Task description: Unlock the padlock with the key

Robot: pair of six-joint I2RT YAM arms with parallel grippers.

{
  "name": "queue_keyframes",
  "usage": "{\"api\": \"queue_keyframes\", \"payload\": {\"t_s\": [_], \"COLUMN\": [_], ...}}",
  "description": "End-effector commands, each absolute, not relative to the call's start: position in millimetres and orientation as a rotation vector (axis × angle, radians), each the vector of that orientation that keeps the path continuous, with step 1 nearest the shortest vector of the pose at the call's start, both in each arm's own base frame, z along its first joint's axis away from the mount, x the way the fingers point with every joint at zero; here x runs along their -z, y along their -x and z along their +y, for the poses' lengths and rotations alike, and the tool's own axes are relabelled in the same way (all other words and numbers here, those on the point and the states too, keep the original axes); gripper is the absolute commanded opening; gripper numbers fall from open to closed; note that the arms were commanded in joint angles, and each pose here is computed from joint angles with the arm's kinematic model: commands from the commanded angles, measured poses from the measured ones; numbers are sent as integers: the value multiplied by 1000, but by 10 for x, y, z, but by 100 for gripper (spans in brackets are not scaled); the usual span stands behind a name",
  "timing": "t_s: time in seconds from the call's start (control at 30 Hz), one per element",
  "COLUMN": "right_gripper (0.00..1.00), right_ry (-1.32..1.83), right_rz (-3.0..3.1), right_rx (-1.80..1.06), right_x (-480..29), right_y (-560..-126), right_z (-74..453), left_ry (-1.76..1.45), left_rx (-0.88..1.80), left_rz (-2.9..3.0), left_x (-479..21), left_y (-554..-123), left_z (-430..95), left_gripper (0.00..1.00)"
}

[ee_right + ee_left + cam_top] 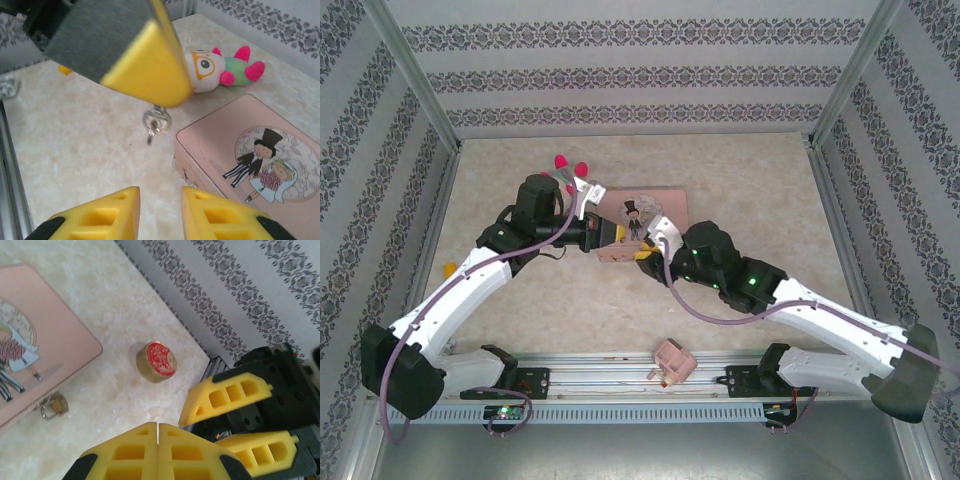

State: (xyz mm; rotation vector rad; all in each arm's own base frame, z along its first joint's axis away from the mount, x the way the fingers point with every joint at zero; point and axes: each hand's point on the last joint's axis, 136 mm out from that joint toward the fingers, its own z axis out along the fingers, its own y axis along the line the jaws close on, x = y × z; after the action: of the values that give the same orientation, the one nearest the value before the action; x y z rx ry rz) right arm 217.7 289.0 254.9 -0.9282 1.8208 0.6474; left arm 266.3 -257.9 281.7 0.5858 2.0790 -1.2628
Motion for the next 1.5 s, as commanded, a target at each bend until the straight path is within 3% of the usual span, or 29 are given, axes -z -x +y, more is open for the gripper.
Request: {"api": "queue_keyframes", "payload": {"t_s": [0.0,0.23,0.4,1.47], "right_gripper": [32,41,44,34], "right_ry": [796,617,642,635], "right_rz": [1794,1630,1544,1582], "right_rx": [-802,-1327,-1473,-1510], "right_x": [-2721,-3252,-3517,-3361], "right_y": [-2179,-2179,-2116,-2255], "right_z": [2848,2792,2825,2968], "left_ry": [-654,-741,-779,-795], "left_rx": [1278,1378,1390,1445], "left_rz": [1889,1774,1725,1659], "left_x": [-3106,-3234,-3309,-3484], "left_y": [-2703,-2620,-2558,-2484], "left_z": [-2664,-2763,-2763,-2777], "left_gripper": [0,0,0,0]}}
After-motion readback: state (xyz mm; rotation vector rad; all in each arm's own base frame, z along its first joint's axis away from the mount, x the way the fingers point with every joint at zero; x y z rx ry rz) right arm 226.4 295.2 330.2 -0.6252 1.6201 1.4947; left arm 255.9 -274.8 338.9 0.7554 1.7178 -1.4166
